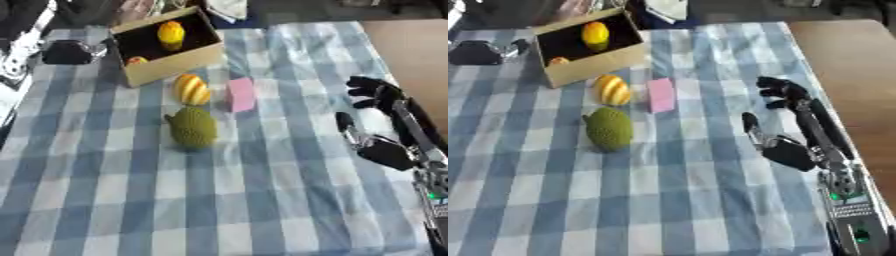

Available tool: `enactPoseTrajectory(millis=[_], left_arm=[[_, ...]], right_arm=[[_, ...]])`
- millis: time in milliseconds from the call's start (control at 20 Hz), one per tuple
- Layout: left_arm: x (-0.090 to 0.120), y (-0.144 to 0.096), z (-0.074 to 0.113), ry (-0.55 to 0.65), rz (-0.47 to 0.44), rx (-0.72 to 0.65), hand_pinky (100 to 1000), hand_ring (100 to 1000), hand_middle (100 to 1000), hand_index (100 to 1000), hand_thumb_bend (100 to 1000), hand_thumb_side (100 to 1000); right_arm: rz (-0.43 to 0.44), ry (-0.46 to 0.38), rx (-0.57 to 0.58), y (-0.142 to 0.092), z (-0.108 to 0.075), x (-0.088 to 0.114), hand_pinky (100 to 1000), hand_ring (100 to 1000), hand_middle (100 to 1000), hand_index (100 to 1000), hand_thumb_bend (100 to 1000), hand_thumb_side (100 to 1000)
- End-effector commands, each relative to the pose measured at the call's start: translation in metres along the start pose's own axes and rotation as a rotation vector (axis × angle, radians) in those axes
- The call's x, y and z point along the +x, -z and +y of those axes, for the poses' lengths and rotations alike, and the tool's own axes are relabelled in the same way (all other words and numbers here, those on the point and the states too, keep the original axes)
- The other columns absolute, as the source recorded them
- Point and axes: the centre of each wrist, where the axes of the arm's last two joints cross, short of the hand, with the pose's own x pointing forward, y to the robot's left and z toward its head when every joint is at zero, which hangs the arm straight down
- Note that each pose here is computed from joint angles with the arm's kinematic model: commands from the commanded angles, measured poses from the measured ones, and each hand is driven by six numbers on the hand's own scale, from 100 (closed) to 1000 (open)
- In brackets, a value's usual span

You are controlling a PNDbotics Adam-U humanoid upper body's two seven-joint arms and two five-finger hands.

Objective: Pick up objects on the table and place them in the box.

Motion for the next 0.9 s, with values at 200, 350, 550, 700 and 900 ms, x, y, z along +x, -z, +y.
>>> enactPoseTrajectory(millis=[200,350,550,700,900], left_arm=[[0.018,-0.034,0.020,-0.169,-0.054,0.103,691,602,631,764,510,431],[0.023,-0.051,0.008,-0.262,-0.053,0.127,684,594,621,758,493,422],[0.031,-0.073,-0.009,-0.359,-0.042,0.150,684,593,620,757,489,430],[0.034,-0.084,-0.019,-0.405,-0.032,0.152,682,593,618,758,471,434],[0.039,-0.093,-0.031,-0.455,-0.040,0.133,679,591,615,757,462,438]], right_arm=[[-0.060,-0.080,0.039,0.025,-0.020,0.003,728,817,813,901,228,413],[-0.086,-0.116,0.084,0.041,-0.029,0.001,731,819,816,904,240,407],[-0.111,-0.176,0.177,0.067,-0.041,-0.003,737,824,823,911,253,403],[-0.136,-0.232,0.248,0.087,-0.050,-0.004,746,830,841,917,268,396],[-0.166,-0.314,0.356,0.111,-0.058,-0.006,761,849,870,932,285,397]])
